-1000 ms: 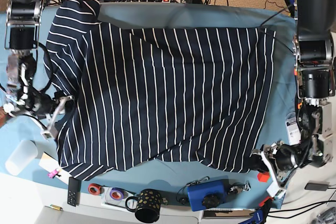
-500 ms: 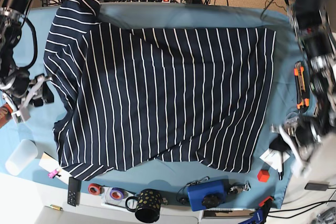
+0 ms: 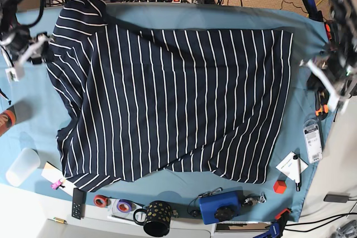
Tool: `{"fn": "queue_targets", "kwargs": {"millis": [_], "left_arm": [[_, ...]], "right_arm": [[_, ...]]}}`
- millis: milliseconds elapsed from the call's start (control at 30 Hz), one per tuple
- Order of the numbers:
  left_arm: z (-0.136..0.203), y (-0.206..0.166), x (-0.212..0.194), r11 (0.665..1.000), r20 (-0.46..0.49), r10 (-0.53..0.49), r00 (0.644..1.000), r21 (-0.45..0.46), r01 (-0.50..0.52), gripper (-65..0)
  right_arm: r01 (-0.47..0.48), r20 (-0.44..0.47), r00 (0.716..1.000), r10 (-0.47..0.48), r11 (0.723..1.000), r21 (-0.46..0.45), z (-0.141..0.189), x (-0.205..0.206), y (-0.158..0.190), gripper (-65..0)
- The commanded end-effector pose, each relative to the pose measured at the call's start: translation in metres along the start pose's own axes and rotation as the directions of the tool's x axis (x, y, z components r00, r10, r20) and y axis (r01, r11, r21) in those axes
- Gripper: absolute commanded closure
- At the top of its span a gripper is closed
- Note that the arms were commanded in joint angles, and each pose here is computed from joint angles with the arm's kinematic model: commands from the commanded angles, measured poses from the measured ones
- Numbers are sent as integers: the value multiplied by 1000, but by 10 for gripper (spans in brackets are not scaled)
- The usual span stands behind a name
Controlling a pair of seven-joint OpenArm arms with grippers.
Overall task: Layout the t-shirt on the table in an organized manner, then fold the t-shirt properly
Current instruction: 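Move both grippers to the shirt's collar-side corners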
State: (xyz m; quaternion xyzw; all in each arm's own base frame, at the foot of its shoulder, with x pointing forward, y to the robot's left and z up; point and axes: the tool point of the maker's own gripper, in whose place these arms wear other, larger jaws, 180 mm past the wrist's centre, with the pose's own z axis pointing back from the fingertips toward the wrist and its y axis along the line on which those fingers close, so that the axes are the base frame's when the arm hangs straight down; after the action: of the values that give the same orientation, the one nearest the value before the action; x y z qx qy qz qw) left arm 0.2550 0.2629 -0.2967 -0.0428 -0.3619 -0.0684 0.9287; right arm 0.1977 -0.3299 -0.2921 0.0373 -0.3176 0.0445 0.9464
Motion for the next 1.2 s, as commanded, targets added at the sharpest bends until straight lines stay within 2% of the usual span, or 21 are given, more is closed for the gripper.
{"fn": "queue_targets", "kwargs": {"millis": [0,167,367,433,500,600,800,900,1000,1167], "left_arm": [[14,11,6,999,34,-5,999,33,4,-114],[59,51,-17,987,57,68,996,142,-75,-114],[93,78,-22,971,111,97,989,209,-119,-114],[97,79,-23,970,115,103,988,207,-125,-114],[97,77,-23,973,115,107,988,192,-127,-114],[97,75,-22,975,119,109,987,183,-129,-114],[97,75,-22,975,121,108,987,182,-129,-114],[97,75,-22,975,120,109,987,182,-130,-114],[97,75,-22,975,121,110,987,182,-131,-114],[97,75,-22,975,125,110,986,181,-131,-114]], "right_arm": [[-7,17,1000,7,1000,-6,9,2,-3,-240],[59,-35,998,-60,998,-22,16,-34,-5,-240],[34,-93,995,-37,999,-43,16,-55,-4,-241],[-4,-94,996,1,1000,-28,15,-55,-2,-245],[-52,-131,990,46,998,-41,17,-63,-5,-297],[-57,-196,980,45,997,-56,22,-82,-8,-354],[-44,-248,968,30,998,-48,26,-103,-4,-354],[0,-193,981,-11,998,-57,21,-99,-5,-354],[79,-200,976,-89,995,-60,11,-110,-11,-354],[216,-160,964,-210,976,18,-13,-112,-11,-354]]}}
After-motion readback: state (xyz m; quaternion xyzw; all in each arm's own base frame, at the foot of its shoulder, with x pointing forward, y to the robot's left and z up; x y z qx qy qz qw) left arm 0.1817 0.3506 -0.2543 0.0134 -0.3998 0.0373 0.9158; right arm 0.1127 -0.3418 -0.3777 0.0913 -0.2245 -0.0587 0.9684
